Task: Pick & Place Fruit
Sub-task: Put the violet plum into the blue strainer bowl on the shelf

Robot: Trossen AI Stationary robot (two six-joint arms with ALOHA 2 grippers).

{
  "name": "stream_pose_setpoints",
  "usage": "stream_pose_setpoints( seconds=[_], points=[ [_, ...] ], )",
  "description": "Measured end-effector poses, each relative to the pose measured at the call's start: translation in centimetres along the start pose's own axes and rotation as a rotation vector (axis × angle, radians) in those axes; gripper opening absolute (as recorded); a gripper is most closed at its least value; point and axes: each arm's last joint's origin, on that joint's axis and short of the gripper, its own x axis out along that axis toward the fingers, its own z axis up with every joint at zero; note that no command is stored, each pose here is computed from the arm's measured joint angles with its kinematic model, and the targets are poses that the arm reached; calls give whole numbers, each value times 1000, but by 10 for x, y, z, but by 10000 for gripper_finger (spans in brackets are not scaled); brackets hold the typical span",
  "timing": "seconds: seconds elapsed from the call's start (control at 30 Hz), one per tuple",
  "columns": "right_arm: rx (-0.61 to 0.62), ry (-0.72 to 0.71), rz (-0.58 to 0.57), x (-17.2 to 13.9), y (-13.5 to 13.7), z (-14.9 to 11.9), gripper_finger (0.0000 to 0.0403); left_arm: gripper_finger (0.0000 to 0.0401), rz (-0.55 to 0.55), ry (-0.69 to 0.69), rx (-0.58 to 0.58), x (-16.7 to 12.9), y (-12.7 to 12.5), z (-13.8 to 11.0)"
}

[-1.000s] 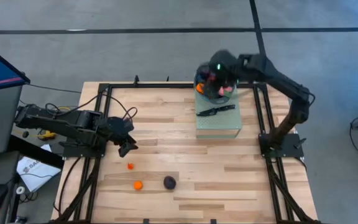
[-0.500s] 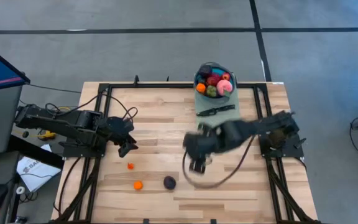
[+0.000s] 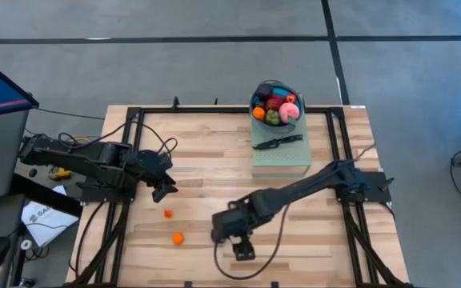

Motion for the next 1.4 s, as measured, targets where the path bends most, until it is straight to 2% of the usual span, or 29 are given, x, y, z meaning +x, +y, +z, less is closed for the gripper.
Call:
stream_pose_setpoints(
  seconds=[0.17,0.27,0.53,0.77,1.13,1.23,1.4],
  points=[
    [-178,9,27,40,-11,8,380,169,-1,0,-7,0,0,0],
    [-239,8,24,60,-17,11,396,169,-15,12,-8,0,0,0],
    [-230,-7,-115,83,-39,16,368,169,-16,12,-10,0,-1,0],
    [-279,-82,-108,97,-42,25,363,169,-18,9,-10,0,-1,0],
    [-268,25,-108,132,-58,14,360,169,-19,8,-7,0,-1,0],
    [-264,47,-104,135,-57,12,345,169,-20,7,-7,0,-1,0],
    [-262,71,-110,135,-58,10,293,169,-20,7,-7,0,-1,0]
  ],
)
